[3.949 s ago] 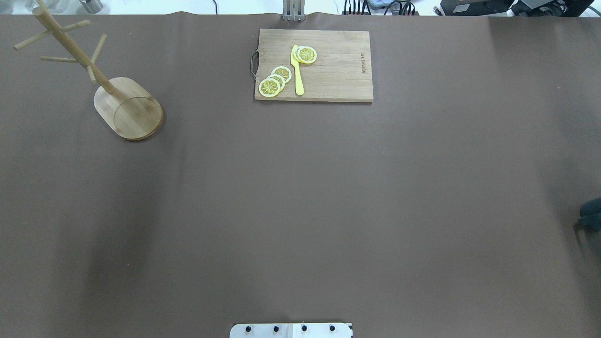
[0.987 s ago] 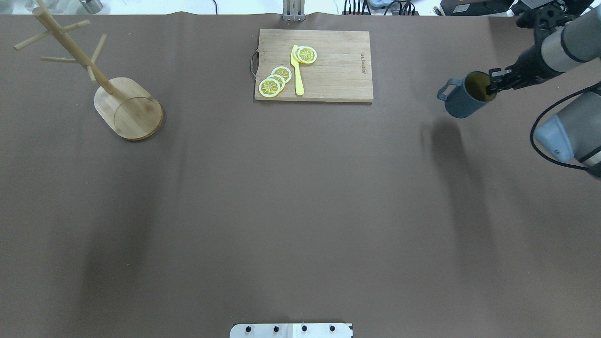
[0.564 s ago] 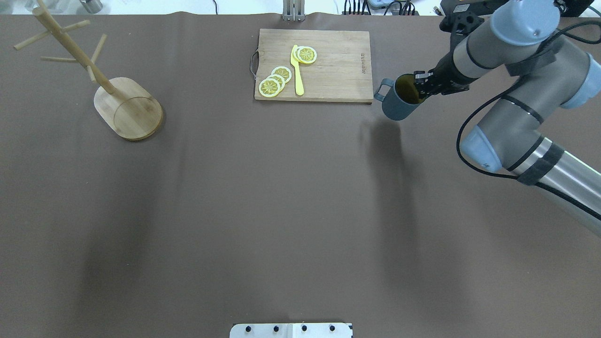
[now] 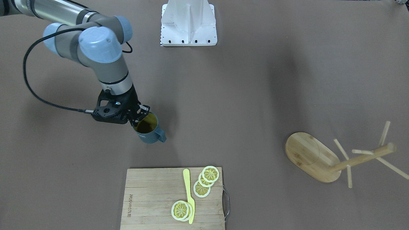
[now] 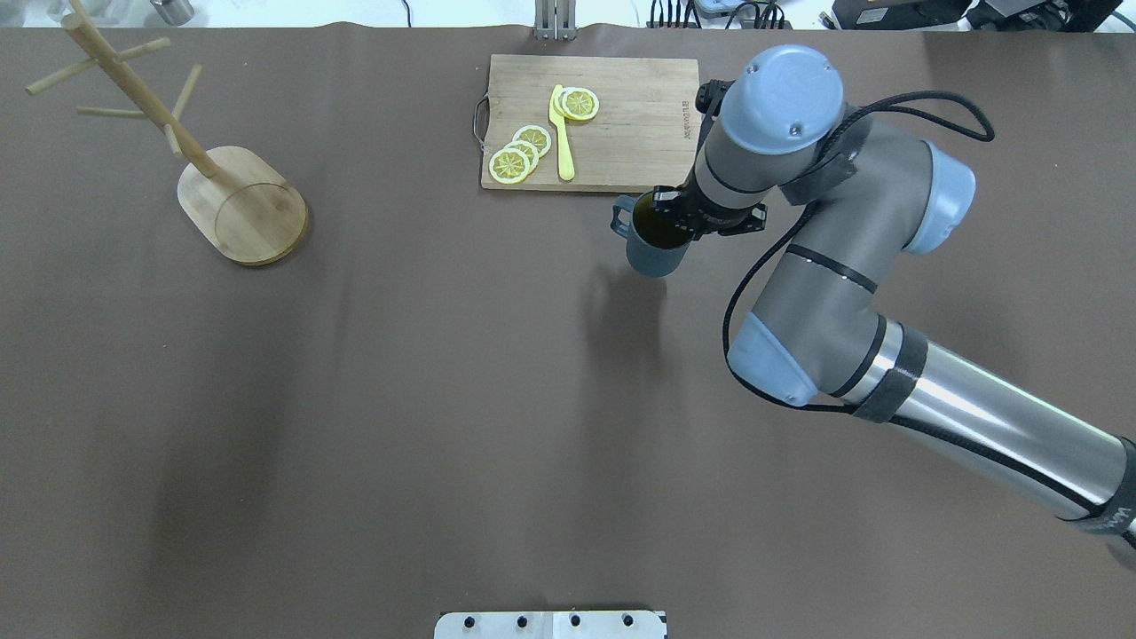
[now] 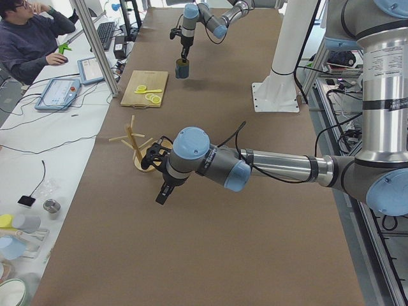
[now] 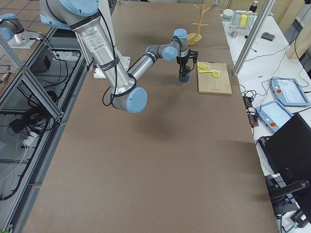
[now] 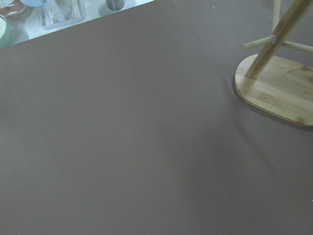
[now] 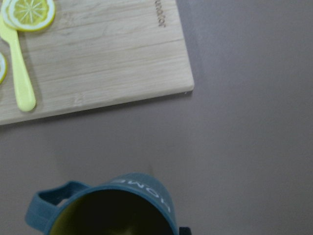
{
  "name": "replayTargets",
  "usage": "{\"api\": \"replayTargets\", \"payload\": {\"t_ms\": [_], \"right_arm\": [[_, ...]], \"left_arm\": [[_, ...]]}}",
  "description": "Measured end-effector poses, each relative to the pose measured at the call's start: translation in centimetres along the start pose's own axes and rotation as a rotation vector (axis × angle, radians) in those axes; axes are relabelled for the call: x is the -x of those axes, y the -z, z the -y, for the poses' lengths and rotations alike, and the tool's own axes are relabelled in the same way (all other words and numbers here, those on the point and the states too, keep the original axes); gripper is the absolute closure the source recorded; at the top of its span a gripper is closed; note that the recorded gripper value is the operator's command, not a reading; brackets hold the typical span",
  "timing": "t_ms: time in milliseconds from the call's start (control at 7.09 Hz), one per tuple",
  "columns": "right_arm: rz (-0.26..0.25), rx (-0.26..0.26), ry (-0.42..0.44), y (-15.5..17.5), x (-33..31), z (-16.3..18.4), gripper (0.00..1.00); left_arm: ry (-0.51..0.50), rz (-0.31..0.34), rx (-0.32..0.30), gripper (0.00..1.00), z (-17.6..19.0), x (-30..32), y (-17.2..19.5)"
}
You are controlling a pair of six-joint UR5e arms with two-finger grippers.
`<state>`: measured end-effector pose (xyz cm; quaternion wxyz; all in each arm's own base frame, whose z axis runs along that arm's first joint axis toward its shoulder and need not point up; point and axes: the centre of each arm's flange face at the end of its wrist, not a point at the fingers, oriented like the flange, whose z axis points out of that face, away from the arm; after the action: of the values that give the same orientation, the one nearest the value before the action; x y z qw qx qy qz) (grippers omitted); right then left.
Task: Hang cup on storage rack
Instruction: 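Carry the blue mug with the right gripper and set it near the cutting board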
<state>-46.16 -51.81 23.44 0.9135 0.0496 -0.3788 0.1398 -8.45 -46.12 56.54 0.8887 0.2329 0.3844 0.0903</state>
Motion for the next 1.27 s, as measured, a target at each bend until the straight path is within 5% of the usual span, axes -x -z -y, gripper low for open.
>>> {"api": "replayTargets", "payload": {"t_ms": [423, 564, 987, 1269], "right_arm": [[-0.036, 0.031, -0.127, 0.4, 7.4, -6.5, 1.00], [-0.040, 0.039, -0.157, 0.1, 9.1, -8.3, 0.88], [-0.061, 0.031, -0.183, -1.1, 11.3, -9.7, 0.00], [-0.046, -0.001, -0.165, -0.5, 11.6, -9.6, 0.00]], "left_arm": [[0.003, -0.002, 0.004, 0.01, -0.2, 0.2, -0.2], [0.004, -0.002, 0.005, 0.01, -0.2, 0.2, -0.2], [0.006, -0.002, 0.007, 0.01, -0.3, 0.3, -0.3], [0.006, -0.002, 0.007, 0.01, -0.3, 0.4, -0.4]]}}
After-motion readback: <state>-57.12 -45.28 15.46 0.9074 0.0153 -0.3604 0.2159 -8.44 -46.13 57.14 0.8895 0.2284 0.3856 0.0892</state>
